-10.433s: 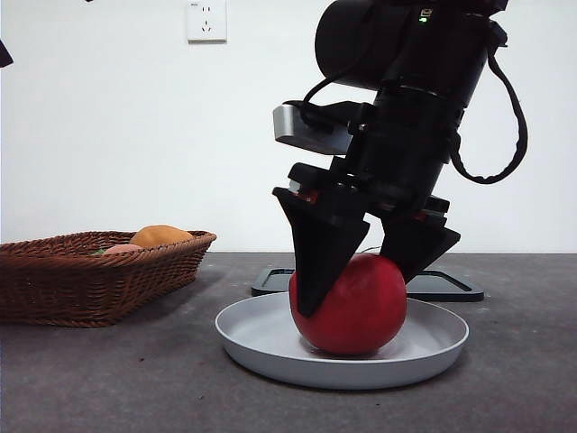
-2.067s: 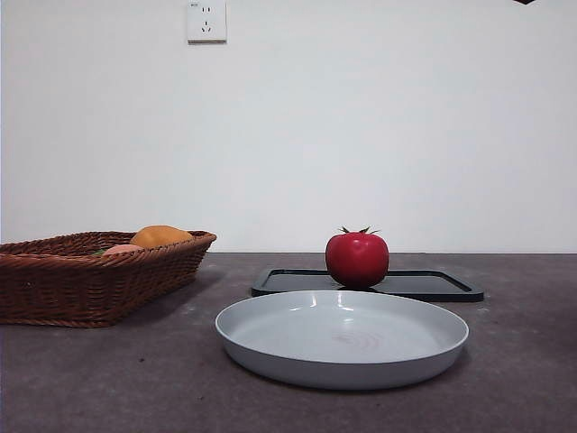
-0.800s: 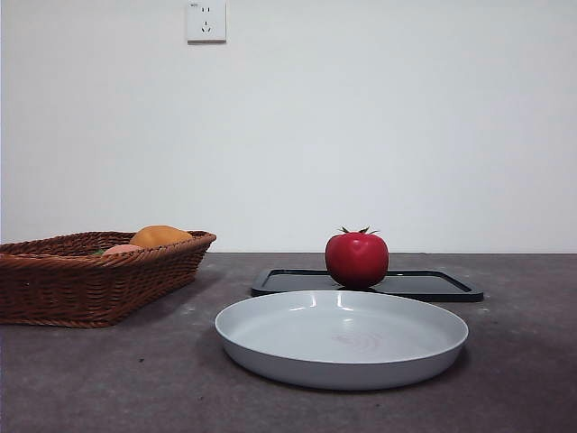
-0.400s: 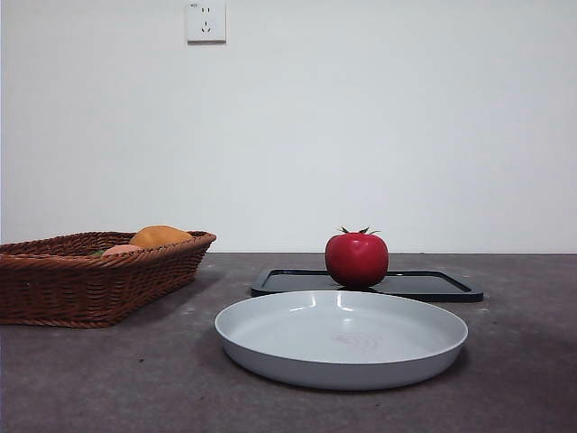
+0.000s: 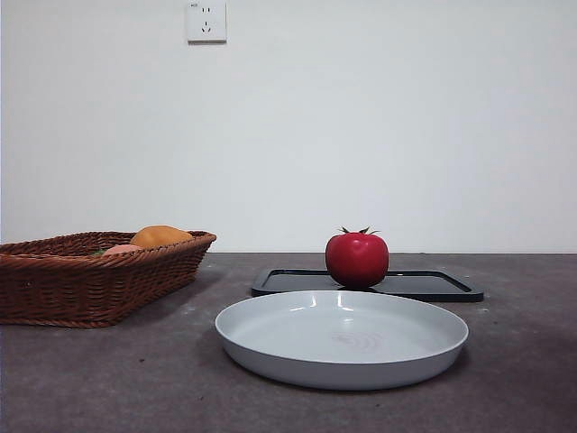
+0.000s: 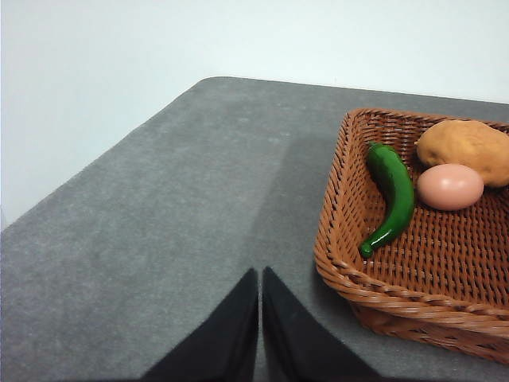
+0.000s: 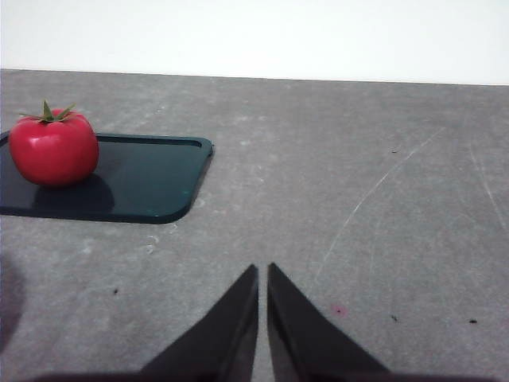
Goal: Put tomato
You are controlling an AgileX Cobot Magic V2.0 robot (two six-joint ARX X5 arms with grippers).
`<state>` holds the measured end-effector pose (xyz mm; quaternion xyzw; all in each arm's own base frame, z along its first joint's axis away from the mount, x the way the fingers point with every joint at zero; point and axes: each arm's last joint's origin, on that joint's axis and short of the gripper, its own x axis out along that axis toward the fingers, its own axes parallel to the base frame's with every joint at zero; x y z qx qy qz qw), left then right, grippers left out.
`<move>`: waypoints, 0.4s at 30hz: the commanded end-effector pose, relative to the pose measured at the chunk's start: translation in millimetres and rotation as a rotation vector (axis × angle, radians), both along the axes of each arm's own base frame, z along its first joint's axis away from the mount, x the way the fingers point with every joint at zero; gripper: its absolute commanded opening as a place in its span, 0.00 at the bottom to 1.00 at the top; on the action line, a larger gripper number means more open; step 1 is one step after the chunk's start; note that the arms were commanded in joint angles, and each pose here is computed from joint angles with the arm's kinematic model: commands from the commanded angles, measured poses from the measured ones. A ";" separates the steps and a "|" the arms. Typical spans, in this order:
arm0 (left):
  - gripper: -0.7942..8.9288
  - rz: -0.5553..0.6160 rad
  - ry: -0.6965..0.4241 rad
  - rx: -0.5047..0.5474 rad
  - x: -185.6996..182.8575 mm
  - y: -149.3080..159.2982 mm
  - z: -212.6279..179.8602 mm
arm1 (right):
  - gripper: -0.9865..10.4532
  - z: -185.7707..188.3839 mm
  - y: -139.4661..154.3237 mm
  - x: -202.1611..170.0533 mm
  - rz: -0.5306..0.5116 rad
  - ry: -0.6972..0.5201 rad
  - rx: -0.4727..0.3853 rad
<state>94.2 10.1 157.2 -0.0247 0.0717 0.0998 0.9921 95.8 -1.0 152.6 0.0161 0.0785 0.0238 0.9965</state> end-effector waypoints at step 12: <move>0.09 0.004 0.024 -0.009 0.7 0.2 -7.4 | 0.10 -0.7 -0.1 0.2 -0.002 -0.007 0.003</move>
